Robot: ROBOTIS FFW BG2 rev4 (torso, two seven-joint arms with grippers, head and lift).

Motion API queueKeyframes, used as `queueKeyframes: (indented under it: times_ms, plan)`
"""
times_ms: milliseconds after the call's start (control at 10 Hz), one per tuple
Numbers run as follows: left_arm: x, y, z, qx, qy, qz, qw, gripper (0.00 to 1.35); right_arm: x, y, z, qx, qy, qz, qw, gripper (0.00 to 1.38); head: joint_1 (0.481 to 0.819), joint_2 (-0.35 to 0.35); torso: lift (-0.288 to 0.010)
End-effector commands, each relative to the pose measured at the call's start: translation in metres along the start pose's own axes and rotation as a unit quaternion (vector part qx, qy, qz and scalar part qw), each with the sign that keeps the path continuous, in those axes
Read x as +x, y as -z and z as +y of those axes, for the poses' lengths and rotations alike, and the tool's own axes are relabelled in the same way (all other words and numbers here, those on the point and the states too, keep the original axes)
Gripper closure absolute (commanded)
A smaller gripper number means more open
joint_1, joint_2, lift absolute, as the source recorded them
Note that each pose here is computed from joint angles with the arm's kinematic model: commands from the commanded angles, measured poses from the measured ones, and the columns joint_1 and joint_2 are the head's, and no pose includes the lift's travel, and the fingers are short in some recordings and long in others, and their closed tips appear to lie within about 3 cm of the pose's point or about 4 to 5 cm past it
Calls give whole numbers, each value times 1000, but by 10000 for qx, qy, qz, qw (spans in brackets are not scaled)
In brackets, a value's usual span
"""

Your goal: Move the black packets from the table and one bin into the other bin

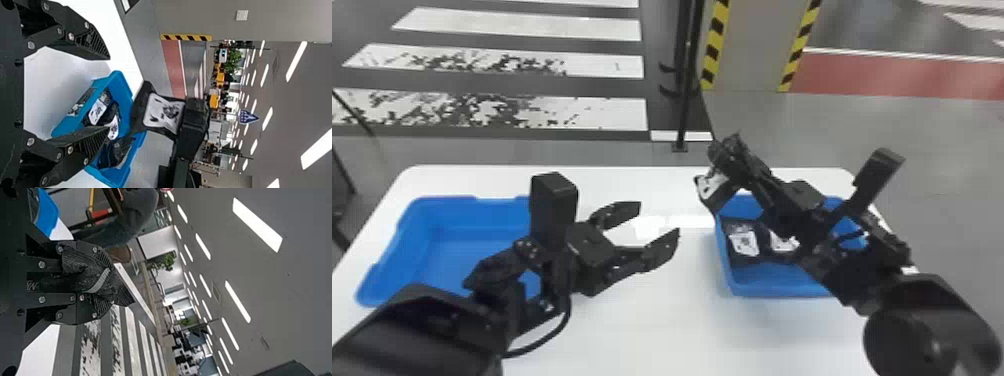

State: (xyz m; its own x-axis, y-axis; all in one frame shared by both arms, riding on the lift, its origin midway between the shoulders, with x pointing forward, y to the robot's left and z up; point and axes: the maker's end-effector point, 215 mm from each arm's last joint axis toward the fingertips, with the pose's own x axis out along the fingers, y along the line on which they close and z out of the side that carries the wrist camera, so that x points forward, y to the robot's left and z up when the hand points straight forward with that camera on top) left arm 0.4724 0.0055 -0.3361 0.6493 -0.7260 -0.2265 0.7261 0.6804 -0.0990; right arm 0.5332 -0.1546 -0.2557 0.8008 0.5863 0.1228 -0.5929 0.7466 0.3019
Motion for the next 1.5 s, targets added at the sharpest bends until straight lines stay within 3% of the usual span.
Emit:
queueKeyframes:
  times_ms: [0, 300, 500, 600, 800, 900, 1100, 1400]
  plan:
    - [-3, 5, 6, -34, -70, 9, 10000, 130, -30, -21, -43, -241, 503, -155, 9983, 1098, 695, -147, -110]
    - [-5, 4, 7, -24, -95, -49, 9999, 130, -92, -22, -110, -589, 1377, 39, 9887, 1093, 695, -262, -110]
    - [-5, 4, 7, -24, -95, -49, 9999, 130, -103, -7, -139, -886, 1706, 476, 9802, 906, 695, -303, -110]
    - [-5, 3, 7, -18, -95, -59, 9999, 130, -105, 5, -153, -771, 1780, 615, 9791, 826, 695, -318, -110]
    - [-9, -5, 13, 56, -184, -231, 9995, 130, -108, 10, -144, -712, 1678, 557, 9817, 223, 695, -328, -110]
    - [-16, -10, 19, 73, -368, -453, 9983, 130, -108, -2, -126, -856, 1584, 421, 9828, 68, 695, -327, -110]
    - [-53, -14, 46, -365, -1077, -1130, 9871, 134, -121, -23, -82, -1104, 1647, 34, 9801, 119, 695, -304, -110]
    - [-120, -20, 78, -423, -2411, -1904, 9507, 130, -150, -2, -48, -824, 1952, -64, 9773, 163, 695, -207, -110]
